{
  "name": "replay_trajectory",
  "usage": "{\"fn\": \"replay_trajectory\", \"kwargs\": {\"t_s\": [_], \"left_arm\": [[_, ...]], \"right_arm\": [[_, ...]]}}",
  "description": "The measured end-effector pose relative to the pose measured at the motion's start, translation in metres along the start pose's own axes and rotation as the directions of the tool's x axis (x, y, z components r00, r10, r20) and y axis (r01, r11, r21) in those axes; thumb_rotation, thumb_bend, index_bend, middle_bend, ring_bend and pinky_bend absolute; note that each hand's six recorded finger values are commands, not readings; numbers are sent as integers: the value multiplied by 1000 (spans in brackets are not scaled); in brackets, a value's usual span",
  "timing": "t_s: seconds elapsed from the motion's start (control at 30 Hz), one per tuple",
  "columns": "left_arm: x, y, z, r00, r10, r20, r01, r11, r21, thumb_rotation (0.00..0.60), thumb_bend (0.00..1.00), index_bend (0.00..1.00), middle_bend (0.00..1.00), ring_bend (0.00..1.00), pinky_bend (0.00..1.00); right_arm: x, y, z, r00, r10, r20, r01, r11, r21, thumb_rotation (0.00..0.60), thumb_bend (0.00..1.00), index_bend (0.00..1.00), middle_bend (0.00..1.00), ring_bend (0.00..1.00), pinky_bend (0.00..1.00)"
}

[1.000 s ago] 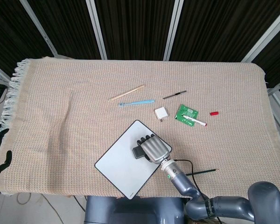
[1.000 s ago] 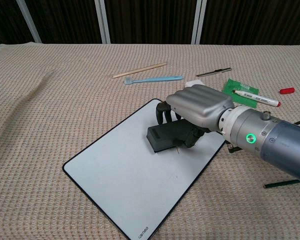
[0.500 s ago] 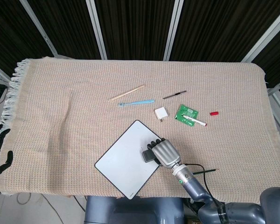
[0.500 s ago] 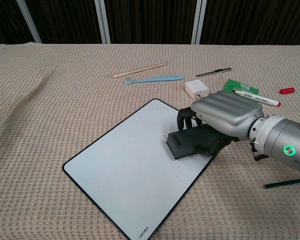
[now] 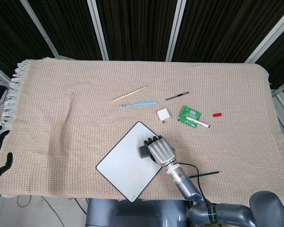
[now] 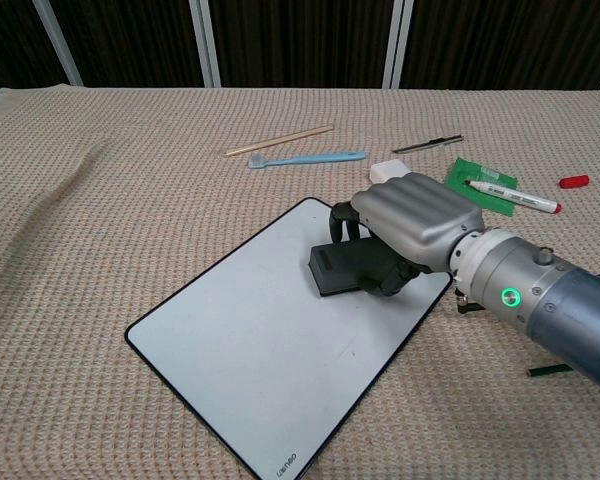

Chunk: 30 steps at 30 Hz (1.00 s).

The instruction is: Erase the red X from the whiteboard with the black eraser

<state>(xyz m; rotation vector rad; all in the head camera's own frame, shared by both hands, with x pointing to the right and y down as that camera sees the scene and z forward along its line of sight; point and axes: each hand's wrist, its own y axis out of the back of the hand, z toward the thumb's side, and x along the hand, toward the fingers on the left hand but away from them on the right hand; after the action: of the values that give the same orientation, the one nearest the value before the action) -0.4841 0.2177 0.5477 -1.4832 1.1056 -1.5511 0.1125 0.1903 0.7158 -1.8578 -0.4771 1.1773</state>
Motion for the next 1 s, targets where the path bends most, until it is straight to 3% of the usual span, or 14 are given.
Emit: {"fn": "replay_trajectory", "kwargs": {"t_s": [0.47, 1.0], "left_arm": [[1, 1, -2, 1000, -3, -2, 3, 1000, -3, 600, 476, 117, 8, 0, 0], [0, -1, 0, 1000, -3, 1, 3, 1000, 6, 600, 476, 117, 8, 0, 0]], "right_arm": [[-33, 8, 17, 999, -5, 37, 4, 1000, 22, 600, 452, 482, 501, 453, 465], [27, -9, -14, 999, 26, 32, -28, 998, 63, 600, 452, 494, 502, 453, 465]]}}
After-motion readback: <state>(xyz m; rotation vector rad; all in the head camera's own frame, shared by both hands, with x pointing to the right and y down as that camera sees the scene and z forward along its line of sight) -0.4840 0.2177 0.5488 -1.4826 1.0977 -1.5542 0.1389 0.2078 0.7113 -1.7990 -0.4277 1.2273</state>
